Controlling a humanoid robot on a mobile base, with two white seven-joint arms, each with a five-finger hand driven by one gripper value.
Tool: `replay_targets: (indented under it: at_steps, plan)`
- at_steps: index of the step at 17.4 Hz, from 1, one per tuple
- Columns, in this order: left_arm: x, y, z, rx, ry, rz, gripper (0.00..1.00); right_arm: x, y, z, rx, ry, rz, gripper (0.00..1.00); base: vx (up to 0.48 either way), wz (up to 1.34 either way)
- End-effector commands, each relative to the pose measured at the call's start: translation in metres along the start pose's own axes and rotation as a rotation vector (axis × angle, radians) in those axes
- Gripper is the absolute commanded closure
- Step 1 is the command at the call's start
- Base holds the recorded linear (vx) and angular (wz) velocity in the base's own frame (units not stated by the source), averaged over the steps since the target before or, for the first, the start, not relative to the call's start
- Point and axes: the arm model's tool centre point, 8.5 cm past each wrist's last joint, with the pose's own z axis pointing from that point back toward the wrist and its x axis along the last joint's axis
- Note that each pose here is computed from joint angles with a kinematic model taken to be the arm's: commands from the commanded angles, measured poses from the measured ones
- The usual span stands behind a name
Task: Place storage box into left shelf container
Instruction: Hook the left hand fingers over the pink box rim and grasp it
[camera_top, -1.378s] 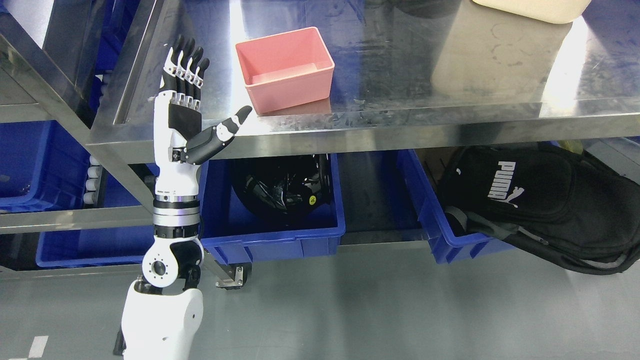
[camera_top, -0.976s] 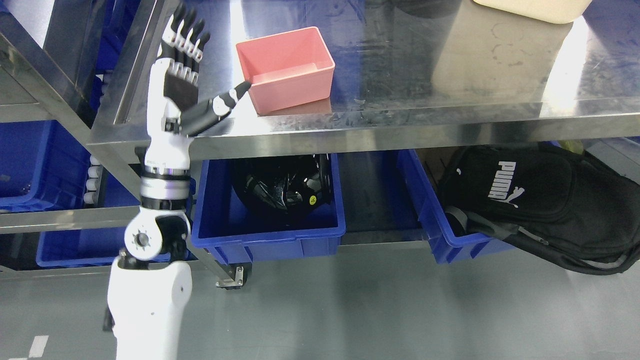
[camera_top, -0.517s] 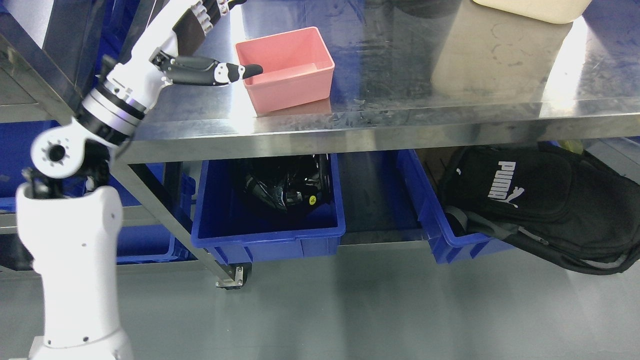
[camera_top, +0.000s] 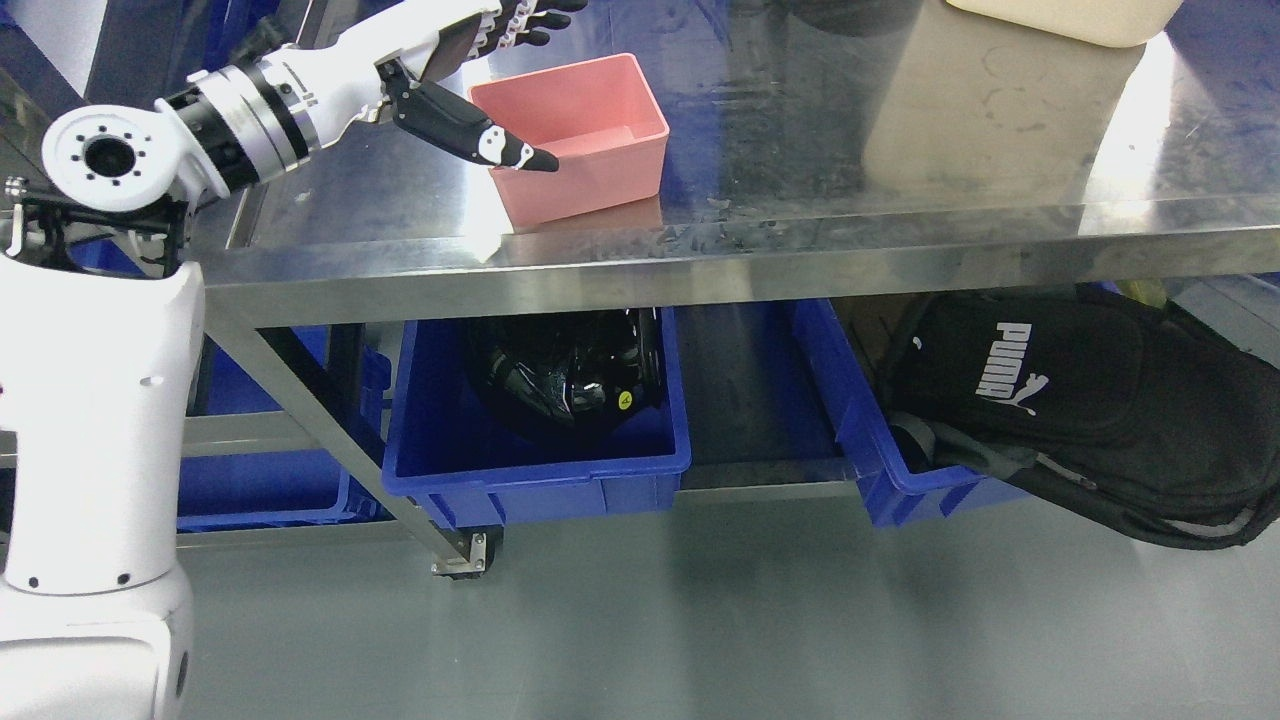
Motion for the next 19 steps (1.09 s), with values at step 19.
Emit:
replay_targets:
  at_steps: [19]
  plan:
    - [-0.024, -0.041, -0.102, -0.292, 0.278, -0.024, 0.15, 0.0, -0.011, -0.001, -0.017, -0.008, -0.004, 0.0, 0.0, 0.0]
